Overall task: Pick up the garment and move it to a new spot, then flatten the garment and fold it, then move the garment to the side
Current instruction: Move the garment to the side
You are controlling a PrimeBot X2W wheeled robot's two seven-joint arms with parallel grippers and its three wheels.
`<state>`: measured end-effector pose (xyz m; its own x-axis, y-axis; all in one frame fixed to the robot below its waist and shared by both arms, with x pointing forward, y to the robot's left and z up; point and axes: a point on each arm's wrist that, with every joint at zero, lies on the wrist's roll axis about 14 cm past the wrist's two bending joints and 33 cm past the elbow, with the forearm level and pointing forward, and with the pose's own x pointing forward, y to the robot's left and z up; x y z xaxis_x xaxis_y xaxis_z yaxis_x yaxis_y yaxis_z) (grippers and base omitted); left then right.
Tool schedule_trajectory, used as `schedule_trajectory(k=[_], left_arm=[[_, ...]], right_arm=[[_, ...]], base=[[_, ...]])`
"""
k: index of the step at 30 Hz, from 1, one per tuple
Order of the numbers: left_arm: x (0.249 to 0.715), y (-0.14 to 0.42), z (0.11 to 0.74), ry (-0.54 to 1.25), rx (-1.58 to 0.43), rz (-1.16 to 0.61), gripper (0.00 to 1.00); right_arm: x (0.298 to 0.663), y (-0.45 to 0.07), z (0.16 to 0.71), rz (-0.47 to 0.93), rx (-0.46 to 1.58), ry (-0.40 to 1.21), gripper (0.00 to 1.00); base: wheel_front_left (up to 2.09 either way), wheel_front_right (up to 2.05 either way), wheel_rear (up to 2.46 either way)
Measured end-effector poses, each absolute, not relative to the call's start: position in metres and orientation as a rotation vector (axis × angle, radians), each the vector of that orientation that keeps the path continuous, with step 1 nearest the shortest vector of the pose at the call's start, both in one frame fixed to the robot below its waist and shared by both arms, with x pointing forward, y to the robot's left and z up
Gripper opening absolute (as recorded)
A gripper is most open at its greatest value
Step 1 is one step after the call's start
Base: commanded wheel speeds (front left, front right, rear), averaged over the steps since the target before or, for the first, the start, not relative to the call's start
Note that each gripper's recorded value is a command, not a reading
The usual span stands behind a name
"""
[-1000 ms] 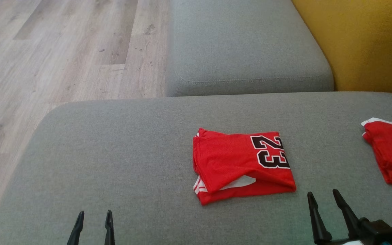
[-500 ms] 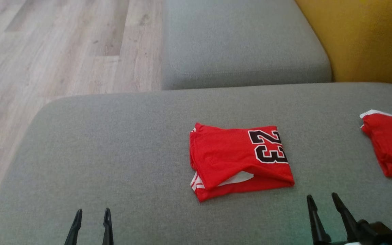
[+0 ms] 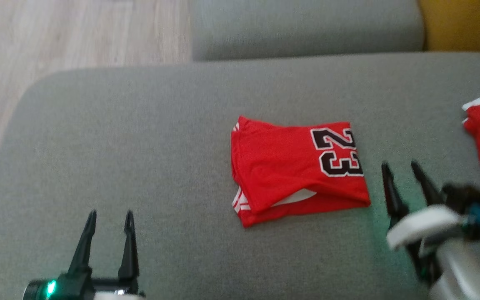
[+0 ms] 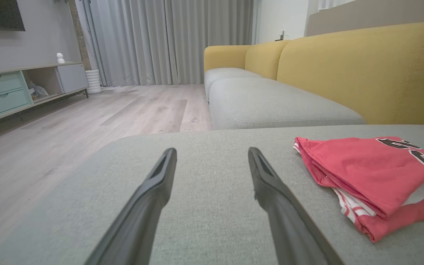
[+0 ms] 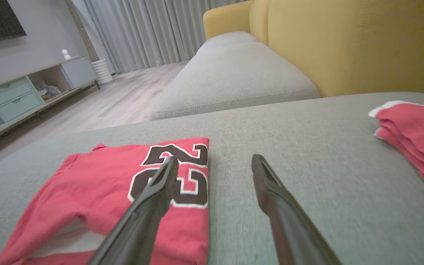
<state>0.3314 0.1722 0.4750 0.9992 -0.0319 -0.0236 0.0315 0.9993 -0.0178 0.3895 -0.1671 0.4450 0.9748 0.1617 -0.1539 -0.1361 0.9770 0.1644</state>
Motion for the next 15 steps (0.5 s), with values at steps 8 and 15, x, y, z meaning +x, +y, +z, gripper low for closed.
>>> schedule_trajectory(k=[8,15], left_arm=[[0.365,0.157,0.473,0.025,-0.016,-0.075,1.0],[0.366,0.158,0.46,0.067,-0.027,-0.06,1.0]], right_arm=[[0.451,-0.174,0.413,0.148,0.157,0.416,1.0],[0.435,-0.132,0.367,0.257,0.205,0.628,0.25]], base=[[0.0,0.0,0.0],[0.0,0.0,0.0]])
